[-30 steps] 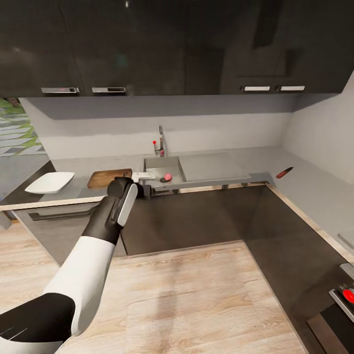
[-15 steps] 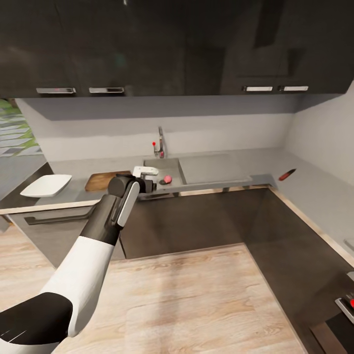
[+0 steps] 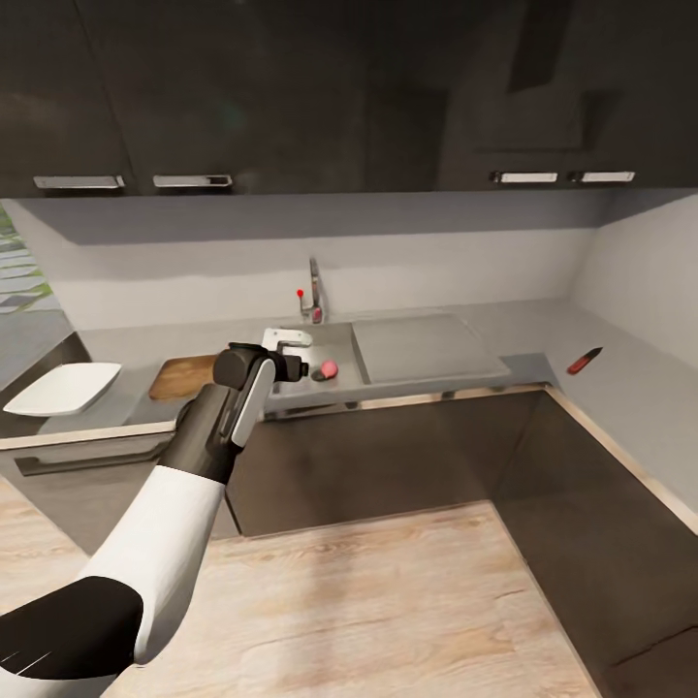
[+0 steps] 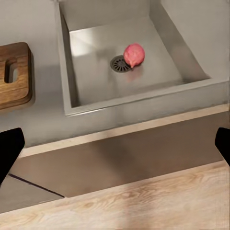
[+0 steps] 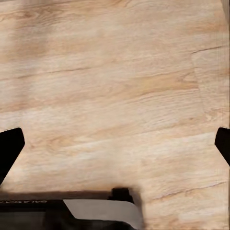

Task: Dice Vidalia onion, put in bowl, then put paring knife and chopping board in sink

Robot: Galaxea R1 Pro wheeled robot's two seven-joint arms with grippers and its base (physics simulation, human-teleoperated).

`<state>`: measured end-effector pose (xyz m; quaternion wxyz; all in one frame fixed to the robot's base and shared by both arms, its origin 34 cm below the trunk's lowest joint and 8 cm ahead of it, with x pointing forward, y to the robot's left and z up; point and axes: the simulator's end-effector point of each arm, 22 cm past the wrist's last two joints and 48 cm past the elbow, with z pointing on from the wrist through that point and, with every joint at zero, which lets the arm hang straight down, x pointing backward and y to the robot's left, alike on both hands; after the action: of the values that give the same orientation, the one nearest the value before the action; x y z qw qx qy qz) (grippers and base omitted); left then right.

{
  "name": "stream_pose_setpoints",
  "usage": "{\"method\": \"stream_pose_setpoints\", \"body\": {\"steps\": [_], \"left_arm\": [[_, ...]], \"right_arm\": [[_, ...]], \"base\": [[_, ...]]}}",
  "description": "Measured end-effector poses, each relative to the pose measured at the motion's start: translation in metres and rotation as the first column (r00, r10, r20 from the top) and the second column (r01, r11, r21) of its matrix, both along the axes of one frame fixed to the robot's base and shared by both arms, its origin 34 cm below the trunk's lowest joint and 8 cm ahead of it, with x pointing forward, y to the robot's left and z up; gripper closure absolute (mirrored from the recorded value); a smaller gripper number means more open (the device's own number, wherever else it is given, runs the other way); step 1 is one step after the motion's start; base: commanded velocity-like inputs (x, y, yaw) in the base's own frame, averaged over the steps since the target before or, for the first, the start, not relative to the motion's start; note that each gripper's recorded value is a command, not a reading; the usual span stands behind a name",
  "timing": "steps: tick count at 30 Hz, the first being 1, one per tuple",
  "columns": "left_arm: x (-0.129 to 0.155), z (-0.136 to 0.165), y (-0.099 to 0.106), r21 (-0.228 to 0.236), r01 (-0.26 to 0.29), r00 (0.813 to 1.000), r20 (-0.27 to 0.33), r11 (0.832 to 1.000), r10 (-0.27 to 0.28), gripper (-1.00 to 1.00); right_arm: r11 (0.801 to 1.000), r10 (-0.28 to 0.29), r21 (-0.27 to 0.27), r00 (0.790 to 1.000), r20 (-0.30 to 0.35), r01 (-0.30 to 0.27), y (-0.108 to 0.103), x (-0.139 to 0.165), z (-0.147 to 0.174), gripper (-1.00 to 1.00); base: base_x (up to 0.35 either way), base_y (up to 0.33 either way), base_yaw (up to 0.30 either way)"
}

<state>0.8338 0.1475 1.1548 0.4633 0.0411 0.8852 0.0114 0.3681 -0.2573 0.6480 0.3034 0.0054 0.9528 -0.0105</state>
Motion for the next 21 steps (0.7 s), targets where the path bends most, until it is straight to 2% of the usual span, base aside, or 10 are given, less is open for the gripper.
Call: {"method": "stream_pose_setpoints", "body": {"steps": [4,8,12,16,21], "left_arm": [[0.000,-0.001,0.000,0.000,0.000,1.000,-0.002,1.000,0.000,-1.00],[0.000,-0.003,0.000,0.001,0.000,1.000,-0.006,1.000,0.000,-1.00],[-0.001,-0.013,-0.001,0.006,0.001,1.000,-0.028,1.000,-0.001,-1.00],[-0.002,-0.018,-0.002,0.009,0.003,0.999,-0.040,1.000,-0.002,-1.00],[-0.004,-0.037,-0.001,0.019,0.002,0.996,-0.085,1.000,0.000,-1.00]], "right_arm": [[1.000,0.003,0.001,0.997,-0.075,-0.003,0.001,-0.014,-0.009,-1.00],[1.000,0.005,0.001,0.993,-0.114,-0.005,0.002,-0.021,-0.013,-1.00],[1.000,0.009,0.000,0.984,-0.181,-0.009,0.001,-0.035,-0.020,-1.00],[1.000,0.010,0.001,0.981,-0.193,-0.010,0.002,-0.037,-0.021,-1.00],[1.000,0.009,0.000,0.980,-0.200,-0.010,0.002,-0.039,-0.022,-1.00]], "base": [[0.319,-0.046,0.000],[0.319,-0.085,0.000],[0.319,-0.091,0.000],[0.319,-0.092,0.000],[0.319,-0.071,0.000]]}}
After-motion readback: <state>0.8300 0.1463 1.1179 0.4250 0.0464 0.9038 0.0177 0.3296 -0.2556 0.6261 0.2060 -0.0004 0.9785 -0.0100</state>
